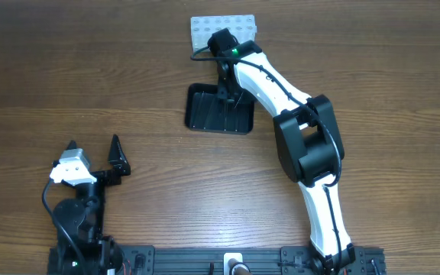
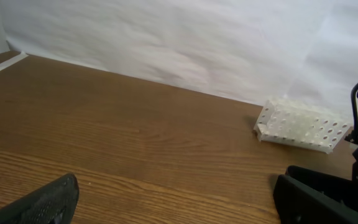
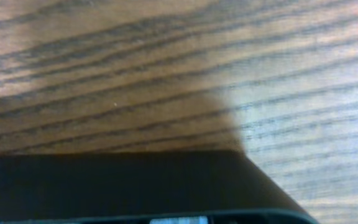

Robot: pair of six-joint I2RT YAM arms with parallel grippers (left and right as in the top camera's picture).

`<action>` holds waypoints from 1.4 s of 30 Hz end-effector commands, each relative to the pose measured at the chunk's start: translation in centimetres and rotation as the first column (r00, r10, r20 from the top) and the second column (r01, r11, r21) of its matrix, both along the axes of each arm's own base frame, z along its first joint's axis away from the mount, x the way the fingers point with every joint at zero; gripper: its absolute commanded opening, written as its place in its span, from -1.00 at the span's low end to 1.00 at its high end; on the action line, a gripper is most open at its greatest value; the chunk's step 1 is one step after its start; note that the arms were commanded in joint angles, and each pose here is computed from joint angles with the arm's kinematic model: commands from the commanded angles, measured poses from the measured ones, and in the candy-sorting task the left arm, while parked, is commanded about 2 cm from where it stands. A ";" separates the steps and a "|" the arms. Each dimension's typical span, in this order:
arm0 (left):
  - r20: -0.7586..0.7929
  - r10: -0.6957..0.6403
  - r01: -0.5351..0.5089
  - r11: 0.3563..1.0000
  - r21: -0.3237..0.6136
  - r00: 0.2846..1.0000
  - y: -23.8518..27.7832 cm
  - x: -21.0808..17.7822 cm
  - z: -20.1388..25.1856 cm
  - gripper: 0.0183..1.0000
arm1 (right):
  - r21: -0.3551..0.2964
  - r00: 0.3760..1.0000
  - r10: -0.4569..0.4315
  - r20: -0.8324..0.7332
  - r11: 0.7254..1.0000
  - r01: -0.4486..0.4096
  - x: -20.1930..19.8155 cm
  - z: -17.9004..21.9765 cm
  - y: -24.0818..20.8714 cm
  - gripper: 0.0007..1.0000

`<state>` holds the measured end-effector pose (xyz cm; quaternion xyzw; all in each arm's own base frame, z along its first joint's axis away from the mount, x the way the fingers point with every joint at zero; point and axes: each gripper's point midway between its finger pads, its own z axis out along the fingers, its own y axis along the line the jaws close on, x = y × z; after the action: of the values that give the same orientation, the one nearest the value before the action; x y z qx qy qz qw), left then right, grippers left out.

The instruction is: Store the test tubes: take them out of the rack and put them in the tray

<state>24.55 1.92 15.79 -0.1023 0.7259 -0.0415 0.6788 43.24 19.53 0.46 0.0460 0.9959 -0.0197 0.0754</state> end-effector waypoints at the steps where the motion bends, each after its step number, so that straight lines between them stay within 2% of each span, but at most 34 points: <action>1: 0.001 -0.008 0.008 1.000 0.014 1.000 -0.1 0.0 -0.1 0.99 | -0.012 1.000 -0.010 0.003 1.000 0.011 0.2 -0.2 -0.5 -0.31; 6: 0.001 -0.008 0.008 1.000 0.014 1.000 -0.1 0.0 -0.1 0.99 | 0.009 0.999 -0.003 0.047 1.000 0.002 0.9 2.6 0.0 -0.27; 13: 0.001 -0.008 0.008 1.000 0.014 1.000 -0.1 0.0 -0.1 0.99 | 0.058 0.989 -0.005 0.147 0.998 -0.003 1.7 10.5 0.4 -0.21; 15: 0.001 -0.008 0.008 1.000 0.014 1.000 -0.1 0.0 -0.1 1.00 | 0.075 0.984 -0.008 0.181 0.997 -0.006 1.7 12.9 0.4 -0.11; 19: 0.001 -0.008 0.008 1.000 0.014 1.000 -0.1 0.0 -0.1 0.99 | 0.089 0.970 0.023 0.243 0.995 -0.046 1.4 16.7 0.2 0.23; 24: 0.001 -0.008 0.008 1.000 0.014 1.000 -0.1 0.0 -0.1 1.00 | 0.029 0.932 0.190 0.308 0.978 -0.209 0.6 20.3 -0.3 0.66; 27: 0.001 -0.008 0.008 1.000 0.014 1.000 -0.1 0.0 -0.1 0.99 | -0.057 0.893 0.300 0.334 0.953 -0.299 -0.2 22.6 -1.5 0.89; 31: 0.001 -0.008 0.008 1.000 0.014 1.000 -0.1 0.0 -0.1 1.00 | -0.173 0.864 0.360 0.352 0.932 -0.317 -1.8 25.8 -4.1 0.99; 33: 0.001 -0.008 0.008 1.000 0.014 1.000 -0.1 0.0 -0.1 1.00 | -0.205 0.863 0.367 0.347 0.928 -0.312 -2.9 27.1 -5.3 0.98; 42: 0.001 -0.008 0.008 1.000 0.014 1.000 -0.1 0.0 -0.1 1.00 | -0.225 0.901 0.340 0.269 0.932 -0.284 -9.5 30.3 -10.5 0.99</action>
<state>24.55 1.92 15.79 -0.1023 0.7259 -0.0415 0.6788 34.68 10.65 28.91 -0.1257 0.9654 -0.0774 0.2151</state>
